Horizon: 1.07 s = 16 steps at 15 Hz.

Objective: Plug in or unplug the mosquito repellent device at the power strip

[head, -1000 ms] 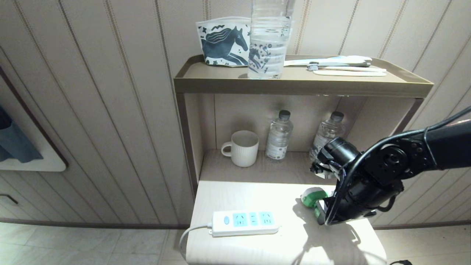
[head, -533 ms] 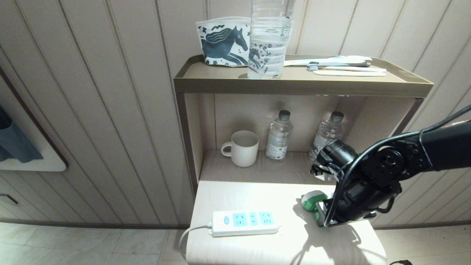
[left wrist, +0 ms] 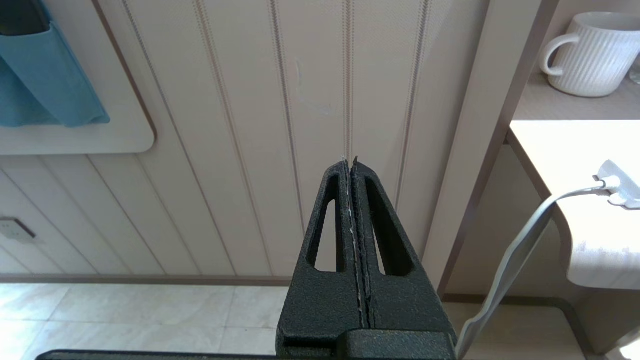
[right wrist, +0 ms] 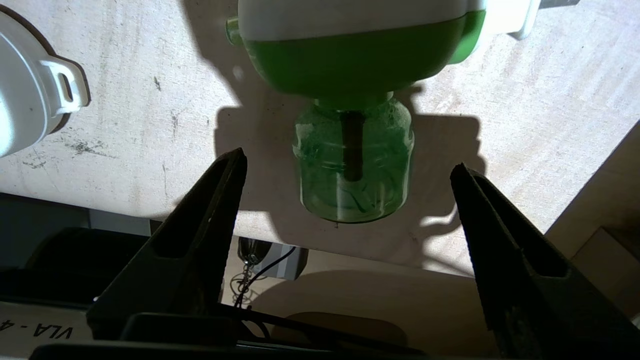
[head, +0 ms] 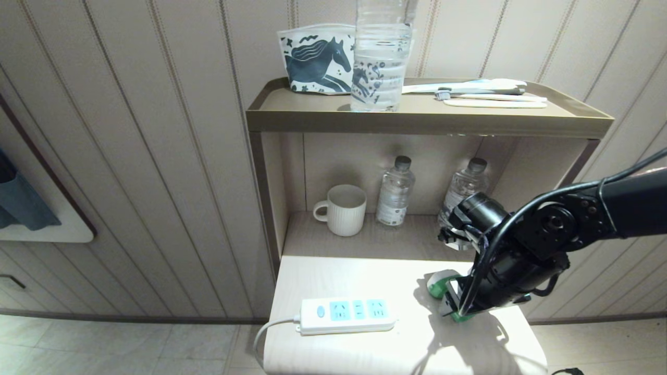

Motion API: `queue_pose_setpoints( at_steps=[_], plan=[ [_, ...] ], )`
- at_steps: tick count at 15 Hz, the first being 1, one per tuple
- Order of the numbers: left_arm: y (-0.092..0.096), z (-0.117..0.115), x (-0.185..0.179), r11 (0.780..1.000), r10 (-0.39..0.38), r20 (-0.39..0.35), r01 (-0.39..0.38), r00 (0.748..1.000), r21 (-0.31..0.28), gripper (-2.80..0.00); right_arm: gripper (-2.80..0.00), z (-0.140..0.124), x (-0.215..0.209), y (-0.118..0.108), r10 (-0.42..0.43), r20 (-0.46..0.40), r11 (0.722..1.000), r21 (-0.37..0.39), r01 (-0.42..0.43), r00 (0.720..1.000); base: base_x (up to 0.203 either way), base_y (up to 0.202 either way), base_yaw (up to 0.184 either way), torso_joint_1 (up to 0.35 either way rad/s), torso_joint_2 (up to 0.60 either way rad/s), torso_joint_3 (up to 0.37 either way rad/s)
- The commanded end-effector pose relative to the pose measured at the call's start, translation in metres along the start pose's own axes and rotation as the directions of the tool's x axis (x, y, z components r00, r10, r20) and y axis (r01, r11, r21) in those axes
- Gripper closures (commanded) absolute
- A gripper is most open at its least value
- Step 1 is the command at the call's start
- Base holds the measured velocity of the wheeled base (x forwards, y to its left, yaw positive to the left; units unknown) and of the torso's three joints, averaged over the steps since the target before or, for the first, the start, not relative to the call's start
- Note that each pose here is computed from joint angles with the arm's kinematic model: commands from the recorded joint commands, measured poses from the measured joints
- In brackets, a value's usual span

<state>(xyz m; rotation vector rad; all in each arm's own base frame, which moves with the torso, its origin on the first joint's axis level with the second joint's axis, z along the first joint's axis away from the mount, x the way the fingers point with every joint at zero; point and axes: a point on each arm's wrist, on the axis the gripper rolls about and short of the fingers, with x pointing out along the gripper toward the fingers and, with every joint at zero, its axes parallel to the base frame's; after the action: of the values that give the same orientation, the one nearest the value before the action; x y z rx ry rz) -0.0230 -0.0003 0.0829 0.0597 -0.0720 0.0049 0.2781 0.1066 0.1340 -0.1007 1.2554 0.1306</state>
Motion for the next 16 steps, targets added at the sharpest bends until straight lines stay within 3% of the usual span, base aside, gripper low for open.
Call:
queue_pose_setpoints(
  at_steps=[1, 7, 14, 15, 16],
  plan=[
    [0.0000, 0.0001, 0.0000, 1.000, 0.000, 0.001, 0.000, 1.000, 0.001, 0.00, -2.80, 0.0061, -0.0014, 0.0011, 0.003, 0.015, 1.000, -0.002, -0.003, 1.000, 0.000, 0.000, 0.000, 0.000, 0.00, 0.000],
    [0.0000, 0.0001, 0.0000, 1.000, 0.000, 0.001, 0.000, 1.000, 0.001, 0.00, -2.80, 0.0125, 0.0057, 0.0039, 0.000, 0.007, 0.999, -0.033, 0.000, 1.000, 0.000, 0.000, 0.000, 0.000, 0.00, 0.000],
    [0.0000, 0.0001, 0.0000, 1.000, 0.000, 0.001, 0.000, 1.000, 0.001, 0.00, -2.80, 0.0081, 0.0027, 0.0013, -0.004, 0.001, 0.992, -0.127, 0.004, 1.000, 0.000, 0.000, 0.000, 0.000, 0.00, 0.000],
    [0.0000, 0.0001, 0.0000, 1.000, 0.000, 0.001, 0.000, 1.000, 0.001, 0.00, 0.00, 0.0081, 0.0018, 0.0013, -0.003, 0.004, 0.992, -0.127, 0.004, 1.000, 0.000, 0.000, 0.000, 0.000, 0.00, 0.000],
    [0.0000, 0.0001, 0.0000, 1.000, 0.000, 0.001, 0.000, 1.000, 0.001, 0.00, 0.00, 0.0076, 0.0015, 0.0011, -0.003, 0.003, 0.992, -0.128, 0.004, 1.000, 0.000, 0.000, 0.000, 0.000, 0.00, 0.000]
  ],
)
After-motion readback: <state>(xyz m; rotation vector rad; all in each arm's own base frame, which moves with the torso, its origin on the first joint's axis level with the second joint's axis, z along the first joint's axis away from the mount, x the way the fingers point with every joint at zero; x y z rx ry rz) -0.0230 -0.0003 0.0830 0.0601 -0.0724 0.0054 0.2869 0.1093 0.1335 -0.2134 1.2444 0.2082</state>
